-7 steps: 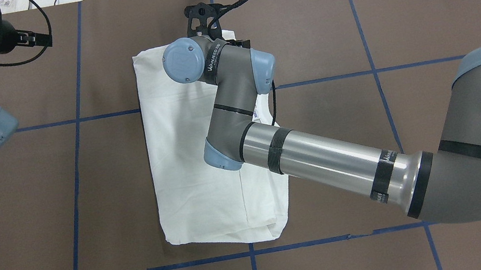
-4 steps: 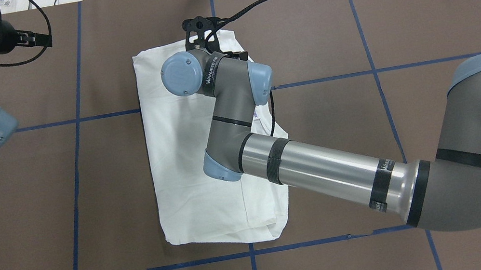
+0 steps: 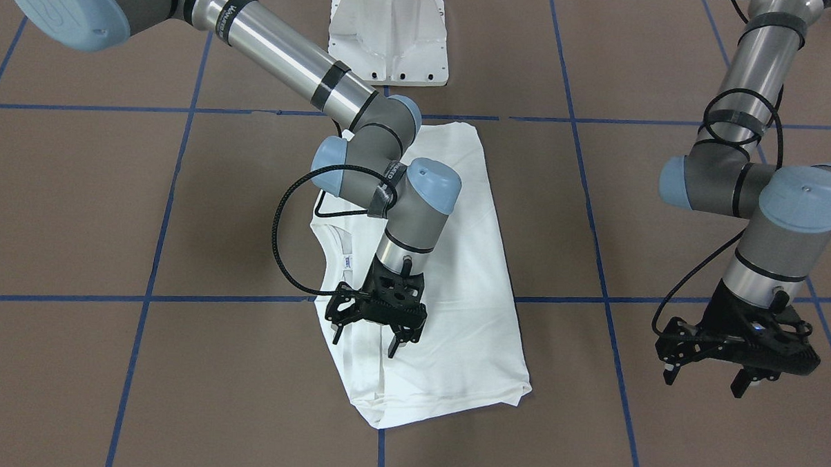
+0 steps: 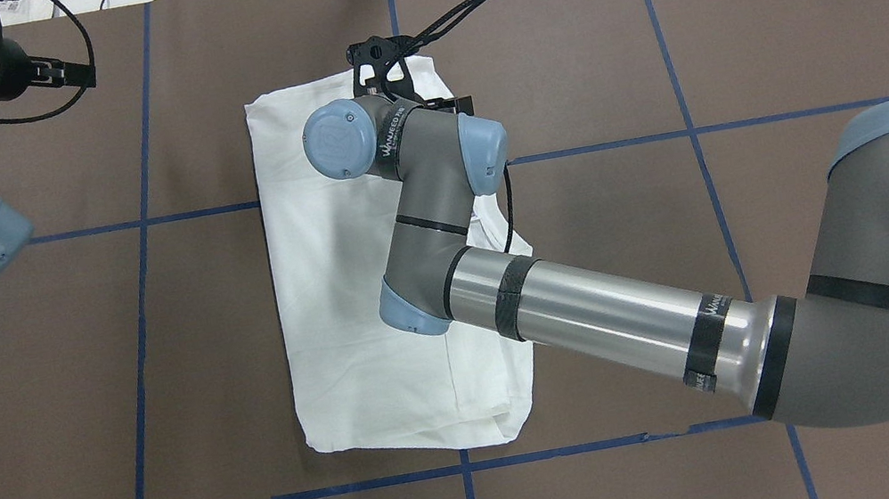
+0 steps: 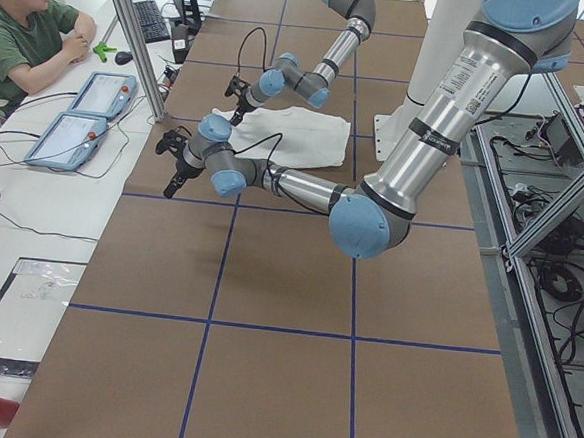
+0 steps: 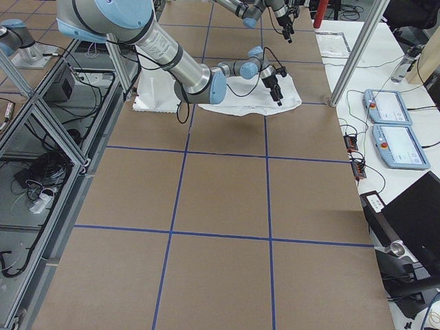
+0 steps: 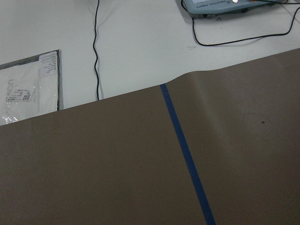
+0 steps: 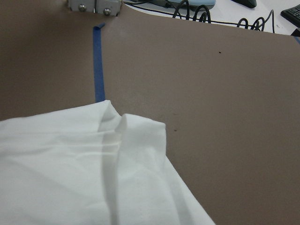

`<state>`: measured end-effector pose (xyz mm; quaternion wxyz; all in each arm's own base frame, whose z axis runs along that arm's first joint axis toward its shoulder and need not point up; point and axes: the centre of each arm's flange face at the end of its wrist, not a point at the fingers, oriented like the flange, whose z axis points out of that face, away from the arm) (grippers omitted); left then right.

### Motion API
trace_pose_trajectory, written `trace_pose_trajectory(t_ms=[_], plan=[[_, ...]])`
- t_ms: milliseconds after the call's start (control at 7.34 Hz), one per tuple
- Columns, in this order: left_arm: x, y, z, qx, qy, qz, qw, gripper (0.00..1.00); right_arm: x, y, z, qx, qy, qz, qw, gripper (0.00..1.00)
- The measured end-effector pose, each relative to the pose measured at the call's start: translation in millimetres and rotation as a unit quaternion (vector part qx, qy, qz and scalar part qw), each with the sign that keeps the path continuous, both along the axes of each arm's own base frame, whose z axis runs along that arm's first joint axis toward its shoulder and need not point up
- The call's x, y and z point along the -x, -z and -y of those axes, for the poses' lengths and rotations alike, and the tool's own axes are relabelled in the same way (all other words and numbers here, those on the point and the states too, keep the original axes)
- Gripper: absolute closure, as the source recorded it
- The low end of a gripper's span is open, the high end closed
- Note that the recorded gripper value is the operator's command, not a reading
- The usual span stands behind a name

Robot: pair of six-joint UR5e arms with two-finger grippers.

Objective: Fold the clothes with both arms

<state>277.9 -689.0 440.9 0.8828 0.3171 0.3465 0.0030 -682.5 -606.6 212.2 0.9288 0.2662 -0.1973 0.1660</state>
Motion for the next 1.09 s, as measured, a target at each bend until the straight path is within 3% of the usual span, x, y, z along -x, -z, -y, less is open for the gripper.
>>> trace_pose_trajectory(t_ms=[545,817,1090], plan=[[-1,0,-1,0.0,-0.001,0.0,1.0,0.0,-16,-14,12,0.014,0.032,-0.075,0.9966,0.02],[-1,0,-1,0.0,-0.001,0.0,1.0,0.0,-49,-30,32,0.027,0.064,-0.138,0.988,0.02],[-1,0,-1,0.0,-0.001,0.0,1.0,0.0,-93,-72,34,0.025,0.095,-0.172,0.9801,0.01]])
